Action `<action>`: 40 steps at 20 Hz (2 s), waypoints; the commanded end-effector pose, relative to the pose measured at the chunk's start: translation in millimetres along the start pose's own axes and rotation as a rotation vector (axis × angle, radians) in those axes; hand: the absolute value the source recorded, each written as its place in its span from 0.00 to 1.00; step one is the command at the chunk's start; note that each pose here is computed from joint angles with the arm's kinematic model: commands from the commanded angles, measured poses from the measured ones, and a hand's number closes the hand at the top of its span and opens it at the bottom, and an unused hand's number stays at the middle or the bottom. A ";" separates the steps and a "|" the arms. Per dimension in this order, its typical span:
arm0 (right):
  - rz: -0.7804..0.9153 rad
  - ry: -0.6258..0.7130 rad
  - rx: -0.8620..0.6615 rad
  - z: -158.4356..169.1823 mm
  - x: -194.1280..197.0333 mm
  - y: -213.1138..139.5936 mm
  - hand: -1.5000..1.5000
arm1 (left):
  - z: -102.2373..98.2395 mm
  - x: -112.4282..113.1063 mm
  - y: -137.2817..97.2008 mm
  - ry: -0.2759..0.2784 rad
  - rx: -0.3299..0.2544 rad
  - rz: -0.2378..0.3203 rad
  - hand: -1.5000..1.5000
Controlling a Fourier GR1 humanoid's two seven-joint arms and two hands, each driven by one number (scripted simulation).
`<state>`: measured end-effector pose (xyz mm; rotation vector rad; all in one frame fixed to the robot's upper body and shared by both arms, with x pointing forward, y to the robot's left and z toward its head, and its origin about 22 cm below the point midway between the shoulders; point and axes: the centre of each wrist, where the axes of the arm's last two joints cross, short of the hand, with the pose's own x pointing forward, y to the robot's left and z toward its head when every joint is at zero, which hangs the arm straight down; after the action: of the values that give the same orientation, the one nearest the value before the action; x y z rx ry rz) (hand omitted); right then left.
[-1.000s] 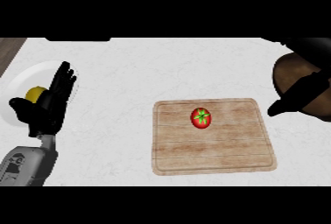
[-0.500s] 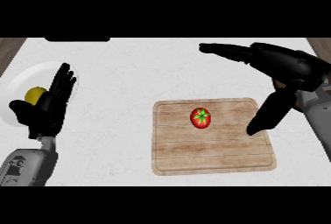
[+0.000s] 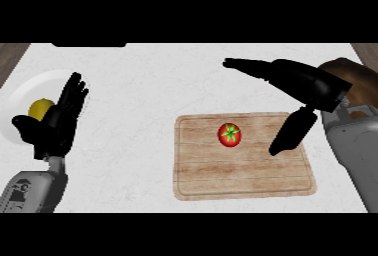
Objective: Pick the tomato from the cutting board and place it in the pan
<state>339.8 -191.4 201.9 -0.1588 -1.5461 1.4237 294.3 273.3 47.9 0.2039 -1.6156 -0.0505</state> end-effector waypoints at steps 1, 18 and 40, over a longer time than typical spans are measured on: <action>0.037 0.066 0.002 -12.3 -11.8 10.4 0.00 | -2.4 -2.7 -9.6 -0.005 -0.012 0.004 0.50; 0.086 0.062 0.190 -31.8 -22.3 57.8 0.00 | -7.2 -17.6 -6.1 0.003 0.007 0.006 0.50; 0.298 0.198 0.309 -67.4 -34.2 104.3 0.00 | -16.8 -1.9 10.4 -0.008 0.003 -0.009 0.50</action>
<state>352.9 -138.8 94.9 -0.3257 -1.1793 1.7891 301.3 279.6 44.6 0.2055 -1.6204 -0.0512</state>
